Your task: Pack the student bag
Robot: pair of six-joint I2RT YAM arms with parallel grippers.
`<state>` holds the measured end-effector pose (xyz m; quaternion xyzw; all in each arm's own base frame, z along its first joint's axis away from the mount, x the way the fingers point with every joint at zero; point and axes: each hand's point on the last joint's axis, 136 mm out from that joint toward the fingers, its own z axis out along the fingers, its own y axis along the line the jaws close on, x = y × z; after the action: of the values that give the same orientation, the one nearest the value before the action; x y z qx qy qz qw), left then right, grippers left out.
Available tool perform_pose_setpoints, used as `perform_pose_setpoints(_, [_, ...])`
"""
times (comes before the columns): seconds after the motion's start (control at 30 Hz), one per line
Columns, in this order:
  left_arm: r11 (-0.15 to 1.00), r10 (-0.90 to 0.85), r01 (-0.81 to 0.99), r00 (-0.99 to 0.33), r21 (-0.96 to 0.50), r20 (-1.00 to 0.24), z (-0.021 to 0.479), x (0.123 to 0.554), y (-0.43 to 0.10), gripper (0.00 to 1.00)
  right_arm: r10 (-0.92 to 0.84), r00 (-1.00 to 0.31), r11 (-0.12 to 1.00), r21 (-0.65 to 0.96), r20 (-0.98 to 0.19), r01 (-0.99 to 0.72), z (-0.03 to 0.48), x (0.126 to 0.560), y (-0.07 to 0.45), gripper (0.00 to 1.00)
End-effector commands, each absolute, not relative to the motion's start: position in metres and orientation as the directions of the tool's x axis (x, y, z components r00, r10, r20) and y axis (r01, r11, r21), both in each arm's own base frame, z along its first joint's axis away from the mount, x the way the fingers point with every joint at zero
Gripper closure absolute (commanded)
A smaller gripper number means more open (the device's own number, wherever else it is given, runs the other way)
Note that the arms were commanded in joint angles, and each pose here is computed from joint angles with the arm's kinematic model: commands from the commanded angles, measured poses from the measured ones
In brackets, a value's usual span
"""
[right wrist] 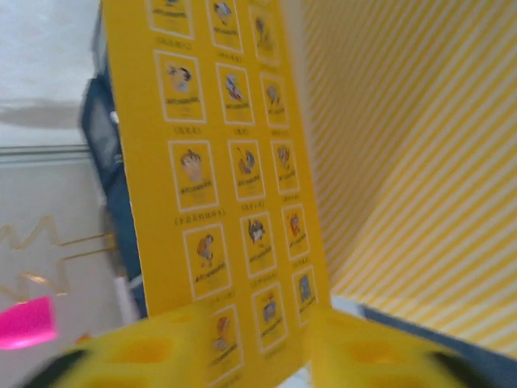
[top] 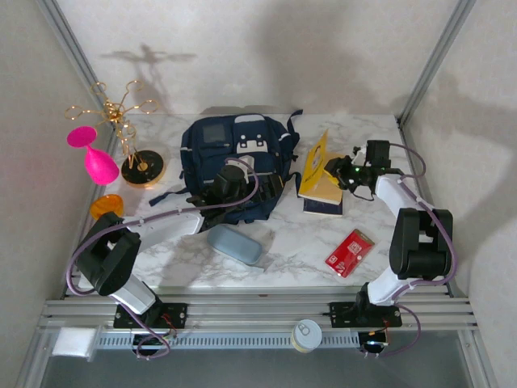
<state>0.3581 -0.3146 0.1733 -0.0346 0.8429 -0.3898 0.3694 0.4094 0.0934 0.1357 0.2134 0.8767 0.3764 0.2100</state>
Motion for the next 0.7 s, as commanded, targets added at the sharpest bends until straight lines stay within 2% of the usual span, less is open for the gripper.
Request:
perform_pose_setpoints(0.0, [0.665, -0.356, 0.231, -0.739, -0.710, -0.573, 0.174, 0.360, -0.321, 0.00, 0.532, -0.783, 0.759, 0.592, -0.321, 0.273, 0.126, 0.413, 0.046, 0.34])
perform_pose_setpoints(0.1, [0.659, -0.330, 0.249, -0.752, -0.710, -0.571, 0.171, 0.357, -0.333, 0.01, 0.578, -0.758, 0.741, 0.584, -0.303, 0.332, 0.108, 0.413, 0.021, 0.20])
perform_pose_setpoints(0.33, [0.661, -0.285, 0.270, -0.773, -0.700, -0.567, 0.164, 0.357, -0.354, 0.01, 0.544, -0.778, 0.763, 0.572, -0.315, 0.302, 0.091, 0.430, 0.020, 0.12])
perform_pose_setpoints(0.43, [0.671, -0.278, 0.258, -0.782, -0.695, -0.558, 0.157, 0.358, -0.355, 0.01, 0.528, -0.801, 0.746, 0.605, -0.283, 0.278, 0.077, 0.440, 0.029, 0.13])
perform_pose_setpoints(0.67, [0.682, -0.273, 0.246, -0.788, -0.689, -0.552, 0.147, 0.359, -0.355, 0.01, 0.478, -0.826, 0.791, 0.554, -0.299, 0.257, 0.061, 0.458, 0.037, 0.30])
